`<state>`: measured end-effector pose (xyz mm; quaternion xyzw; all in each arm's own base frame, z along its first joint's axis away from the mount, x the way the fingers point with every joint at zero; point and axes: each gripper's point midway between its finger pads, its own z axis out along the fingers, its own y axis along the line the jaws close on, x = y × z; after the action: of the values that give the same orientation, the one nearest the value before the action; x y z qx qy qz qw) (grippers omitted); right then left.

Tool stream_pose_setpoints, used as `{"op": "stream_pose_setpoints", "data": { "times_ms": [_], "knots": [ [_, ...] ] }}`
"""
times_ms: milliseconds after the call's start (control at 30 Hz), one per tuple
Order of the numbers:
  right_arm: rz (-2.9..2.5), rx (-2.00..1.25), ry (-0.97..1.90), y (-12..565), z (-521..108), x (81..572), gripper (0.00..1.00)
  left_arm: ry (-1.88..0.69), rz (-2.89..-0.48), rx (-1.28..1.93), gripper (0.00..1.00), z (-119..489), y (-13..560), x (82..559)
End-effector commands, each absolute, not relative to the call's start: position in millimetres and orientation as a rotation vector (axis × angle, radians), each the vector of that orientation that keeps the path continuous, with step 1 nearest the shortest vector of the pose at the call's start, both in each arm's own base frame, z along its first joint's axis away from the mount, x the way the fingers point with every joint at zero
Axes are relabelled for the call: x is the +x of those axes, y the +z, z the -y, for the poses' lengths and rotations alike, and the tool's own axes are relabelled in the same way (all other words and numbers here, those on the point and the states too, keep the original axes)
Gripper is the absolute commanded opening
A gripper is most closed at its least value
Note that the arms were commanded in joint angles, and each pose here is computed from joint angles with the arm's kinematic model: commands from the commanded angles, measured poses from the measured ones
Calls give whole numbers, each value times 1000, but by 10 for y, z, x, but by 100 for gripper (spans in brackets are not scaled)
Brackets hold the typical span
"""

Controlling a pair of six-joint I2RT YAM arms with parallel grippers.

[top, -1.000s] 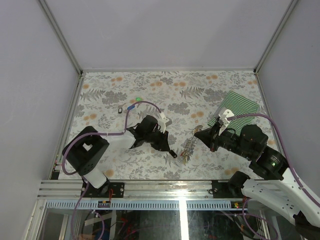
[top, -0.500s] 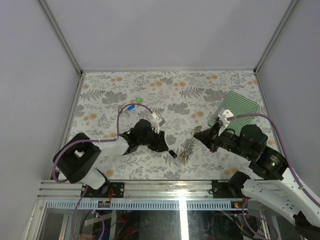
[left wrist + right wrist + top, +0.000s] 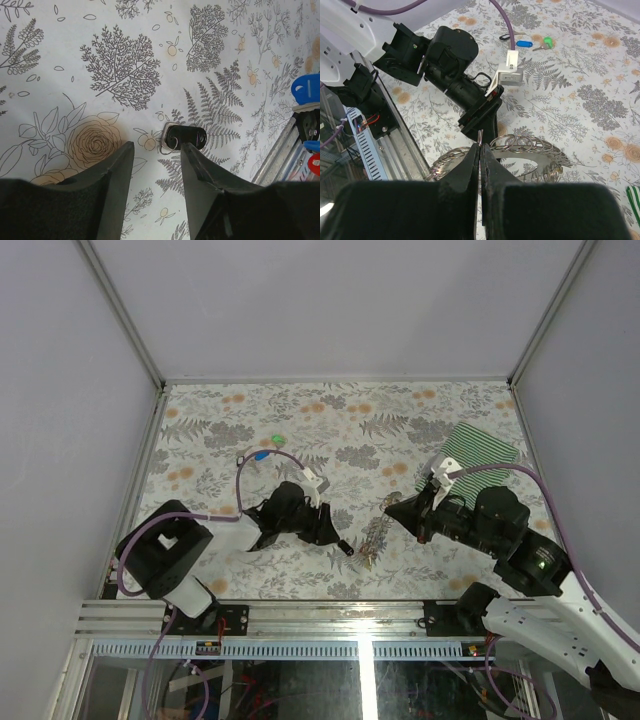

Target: Put the keys on the keyring

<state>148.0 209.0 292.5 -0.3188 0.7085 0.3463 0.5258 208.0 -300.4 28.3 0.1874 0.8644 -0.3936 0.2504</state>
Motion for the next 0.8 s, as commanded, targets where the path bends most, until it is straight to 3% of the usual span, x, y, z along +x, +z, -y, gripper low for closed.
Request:
{"op": "stream_pose_setpoints", "data": {
  "times_ms": [0, 567, 767],
  "knots": [
    [-1554, -740, 882, 3299, -2179, 1493, 0, -1074, -2294, 500, 43, 3073, 306, 2130],
    [-1551, -735, 891, 3300, -2187, 1490, 0, -1021, -2329, 535, 35, 3037, 202, 2003],
    [-1553, -734, 892, 3292, -2187, 1488, 0, -1044, -2316, 550, 25, 3066, 227, 1990]
  ]
}}
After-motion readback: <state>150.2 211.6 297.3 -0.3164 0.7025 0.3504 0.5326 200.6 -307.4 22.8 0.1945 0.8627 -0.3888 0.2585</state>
